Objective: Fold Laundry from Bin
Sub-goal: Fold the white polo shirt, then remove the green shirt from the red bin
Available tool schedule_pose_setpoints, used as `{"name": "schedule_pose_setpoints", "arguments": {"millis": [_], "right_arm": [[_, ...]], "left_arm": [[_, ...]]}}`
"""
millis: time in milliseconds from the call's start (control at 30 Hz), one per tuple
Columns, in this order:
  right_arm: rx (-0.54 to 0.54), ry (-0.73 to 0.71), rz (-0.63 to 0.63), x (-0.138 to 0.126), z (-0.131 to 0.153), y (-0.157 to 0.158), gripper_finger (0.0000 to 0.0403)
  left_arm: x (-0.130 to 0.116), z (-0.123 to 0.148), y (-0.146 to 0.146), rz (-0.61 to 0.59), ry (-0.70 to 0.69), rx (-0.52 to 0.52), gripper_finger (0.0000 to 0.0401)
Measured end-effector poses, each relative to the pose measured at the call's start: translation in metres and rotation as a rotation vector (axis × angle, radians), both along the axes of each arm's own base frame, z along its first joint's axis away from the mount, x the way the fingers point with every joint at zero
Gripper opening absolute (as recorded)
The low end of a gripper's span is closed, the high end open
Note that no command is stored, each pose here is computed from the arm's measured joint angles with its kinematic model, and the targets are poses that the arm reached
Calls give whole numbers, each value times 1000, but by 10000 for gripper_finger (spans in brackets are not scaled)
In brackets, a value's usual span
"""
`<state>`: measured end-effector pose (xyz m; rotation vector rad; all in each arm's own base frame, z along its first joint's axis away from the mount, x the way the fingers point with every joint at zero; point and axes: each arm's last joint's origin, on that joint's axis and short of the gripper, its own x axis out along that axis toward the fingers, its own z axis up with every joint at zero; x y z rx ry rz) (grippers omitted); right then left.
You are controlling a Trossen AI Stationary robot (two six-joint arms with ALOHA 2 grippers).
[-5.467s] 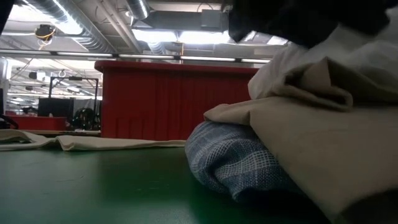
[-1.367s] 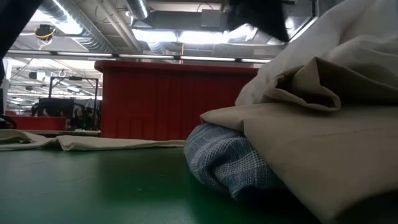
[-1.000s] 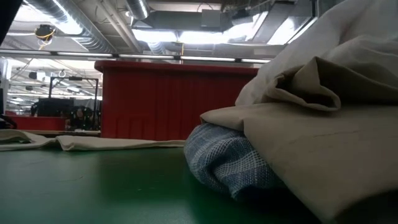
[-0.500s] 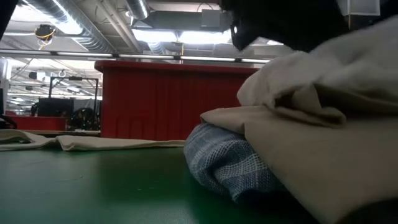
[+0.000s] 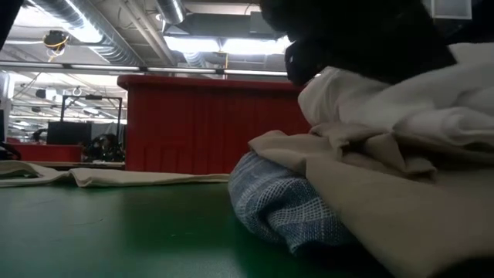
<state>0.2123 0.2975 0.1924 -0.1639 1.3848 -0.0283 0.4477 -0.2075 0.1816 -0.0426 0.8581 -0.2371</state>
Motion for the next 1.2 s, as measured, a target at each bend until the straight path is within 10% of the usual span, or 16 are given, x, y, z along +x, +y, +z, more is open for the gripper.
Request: {"name": "schedule_pose_setpoints", "arguments": {"millis": [433, 733, 1200], "right_arm": [[-81, 105, 48, -6, 19, -7, 160], [-288, 67, 66, -8, 63, -17, 160], [-369, -68, 170, 7, 80, -24, 160]], "left_arm": [[7, 52, -1, -56, -70, 191, 1], [9, 134, 17, -15, -158, 235, 1], [-70, 258, 151, 331, -184, 387, 1]]}}
